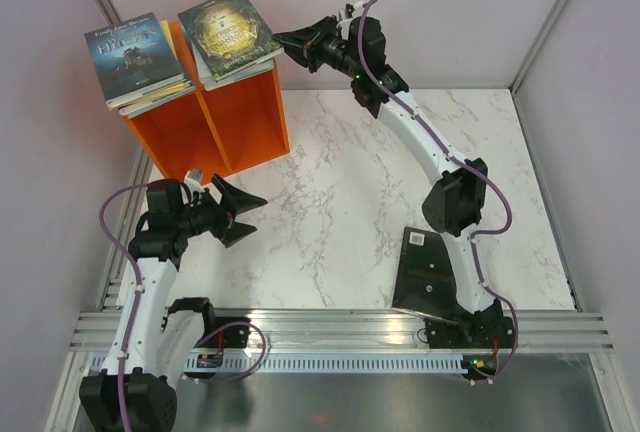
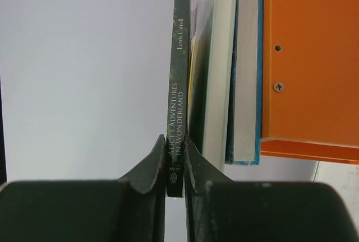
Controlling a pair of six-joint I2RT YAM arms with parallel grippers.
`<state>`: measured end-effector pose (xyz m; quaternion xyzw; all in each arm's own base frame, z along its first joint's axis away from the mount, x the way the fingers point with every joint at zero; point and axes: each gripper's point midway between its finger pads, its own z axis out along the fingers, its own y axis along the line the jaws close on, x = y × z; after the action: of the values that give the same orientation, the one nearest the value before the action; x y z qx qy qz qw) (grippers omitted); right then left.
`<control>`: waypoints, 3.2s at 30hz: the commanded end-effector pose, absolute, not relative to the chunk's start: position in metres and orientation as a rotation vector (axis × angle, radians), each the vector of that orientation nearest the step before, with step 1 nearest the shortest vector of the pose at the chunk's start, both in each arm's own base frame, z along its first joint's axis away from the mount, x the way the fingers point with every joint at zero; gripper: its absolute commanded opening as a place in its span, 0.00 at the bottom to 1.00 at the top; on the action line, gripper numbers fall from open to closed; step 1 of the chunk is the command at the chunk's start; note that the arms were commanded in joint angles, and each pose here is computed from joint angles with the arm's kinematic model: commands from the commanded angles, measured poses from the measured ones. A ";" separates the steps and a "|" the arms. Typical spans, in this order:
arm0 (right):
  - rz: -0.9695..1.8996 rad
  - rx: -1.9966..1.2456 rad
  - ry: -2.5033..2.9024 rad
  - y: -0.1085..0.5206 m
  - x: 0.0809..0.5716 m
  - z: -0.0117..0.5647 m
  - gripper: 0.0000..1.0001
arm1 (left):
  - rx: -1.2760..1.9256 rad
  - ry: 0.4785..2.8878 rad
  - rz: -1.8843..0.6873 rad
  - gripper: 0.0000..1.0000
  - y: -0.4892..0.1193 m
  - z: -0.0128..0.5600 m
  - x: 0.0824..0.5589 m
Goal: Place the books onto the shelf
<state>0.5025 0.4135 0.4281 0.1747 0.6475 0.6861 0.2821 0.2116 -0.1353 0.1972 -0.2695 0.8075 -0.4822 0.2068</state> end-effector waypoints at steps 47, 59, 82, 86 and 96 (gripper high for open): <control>-0.001 0.918 2.600 0.013 0.273 0.149 0.98 | -0.064 2.755 -1.299 0.94 -0.306 0.137 0.177; 0.061 0.897 2.811 0.028 0.187 0.088 0.98 | 0.081 2.938 -1.254 0.91 -0.399 0.054 0.135; 0.399 0.923 2.975 0.072 0.135 0.033 0.98 | -0.210 2.890 -1.350 0.75 -0.476 -0.015 0.108; 0.426 0.932 2.967 0.075 0.140 0.036 0.98 | -0.182 2.770 -1.512 0.55 -0.483 0.013 0.114; 0.952 0.812 2.713 0.127 0.213 0.120 0.98 | -0.330 2.517 -1.896 0.02 -0.467 0.071 0.143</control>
<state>0.1621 0.0966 0.0661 0.2972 0.9329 0.2031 0.0124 0.1145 -0.4775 0.0552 -0.0293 0.8196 -0.5717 -0.0247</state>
